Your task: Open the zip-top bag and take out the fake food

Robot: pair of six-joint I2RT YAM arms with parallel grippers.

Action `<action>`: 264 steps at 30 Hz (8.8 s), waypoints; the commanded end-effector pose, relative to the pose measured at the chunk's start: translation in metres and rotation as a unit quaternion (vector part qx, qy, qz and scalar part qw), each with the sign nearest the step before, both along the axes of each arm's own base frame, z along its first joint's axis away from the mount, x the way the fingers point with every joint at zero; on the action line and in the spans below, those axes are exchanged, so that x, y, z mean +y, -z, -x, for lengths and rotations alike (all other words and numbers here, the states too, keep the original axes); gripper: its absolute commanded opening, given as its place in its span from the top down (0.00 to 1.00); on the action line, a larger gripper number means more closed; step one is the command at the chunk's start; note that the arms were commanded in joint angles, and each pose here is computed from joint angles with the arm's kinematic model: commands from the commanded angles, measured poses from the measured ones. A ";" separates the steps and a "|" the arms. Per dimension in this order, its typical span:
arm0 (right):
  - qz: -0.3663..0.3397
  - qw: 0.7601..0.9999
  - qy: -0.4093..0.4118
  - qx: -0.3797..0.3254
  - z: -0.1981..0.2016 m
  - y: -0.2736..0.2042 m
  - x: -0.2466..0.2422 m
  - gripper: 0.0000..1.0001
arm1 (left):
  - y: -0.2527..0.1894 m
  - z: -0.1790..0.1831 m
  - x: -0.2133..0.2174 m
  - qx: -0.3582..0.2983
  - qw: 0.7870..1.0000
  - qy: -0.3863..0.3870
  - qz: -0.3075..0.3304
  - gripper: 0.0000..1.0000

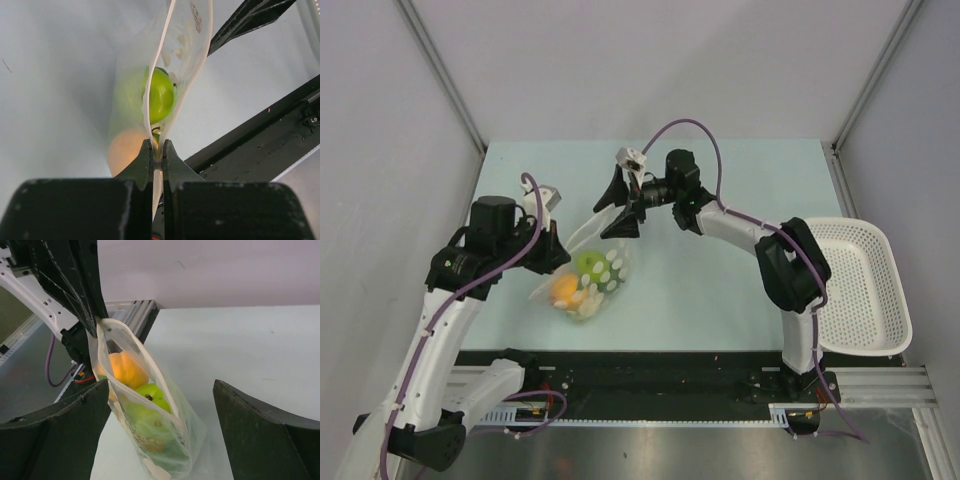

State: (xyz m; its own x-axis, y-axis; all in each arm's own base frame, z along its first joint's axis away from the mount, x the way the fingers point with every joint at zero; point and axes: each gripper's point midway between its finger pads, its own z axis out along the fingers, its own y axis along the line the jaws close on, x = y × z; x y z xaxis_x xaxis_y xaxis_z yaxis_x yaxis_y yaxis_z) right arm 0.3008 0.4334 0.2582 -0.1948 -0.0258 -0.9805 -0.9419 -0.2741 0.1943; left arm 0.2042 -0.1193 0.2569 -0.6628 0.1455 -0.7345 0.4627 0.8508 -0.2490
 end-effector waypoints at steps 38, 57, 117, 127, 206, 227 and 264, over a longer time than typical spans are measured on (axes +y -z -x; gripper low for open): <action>0.020 0.997 0.073 -0.020 -0.045 0.002 0.023 1.00 | -0.007 0.013 -0.018 -0.005 0.994 -0.026 0.103 0.74; 0.029 0.999 0.031 -0.014 -0.021 0.002 0.018 1.00 | -0.026 -0.015 0.020 -0.073 0.991 -0.109 0.025 0.39; 0.022 0.981 0.189 0.025 -0.108 0.004 0.024 0.80 | 0.005 0.064 0.017 0.075 0.992 -0.092 0.045 1.00; 0.250 0.856 0.374 0.253 -0.100 0.038 -0.018 0.00 | -0.013 0.031 -0.024 0.034 0.987 -0.044 0.150 1.00; 0.333 0.845 0.370 0.193 0.059 -0.024 -0.007 0.68 | -0.023 -0.088 -0.031 -0.004 0.975 -0.144 0.168 1.00; 0.348 0.848 0.295 0.271 0.077 0.069 0.016 0.24 | -0.023 -0.069 -0.015 -0.009 0.951 -0.225 0.214 1.00; 0.401 0.836 0.300 0.224 0.099 0.106 0.014 0.87 | 0.009 -0.055 -0.018 0.014 0.956 -0.218 0.196 1.00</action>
State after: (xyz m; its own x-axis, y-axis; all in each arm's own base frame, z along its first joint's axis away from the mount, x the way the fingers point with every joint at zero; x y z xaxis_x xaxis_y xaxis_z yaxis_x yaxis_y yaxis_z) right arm 0.1989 0.4533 0.1129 -0.7838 -0.4289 -0.4492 -0.6162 0.6275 0.4760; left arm 0.2554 -0.1404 0.2384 -0.6617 -0.4275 -0.6159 0.0474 0.7960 -0.6034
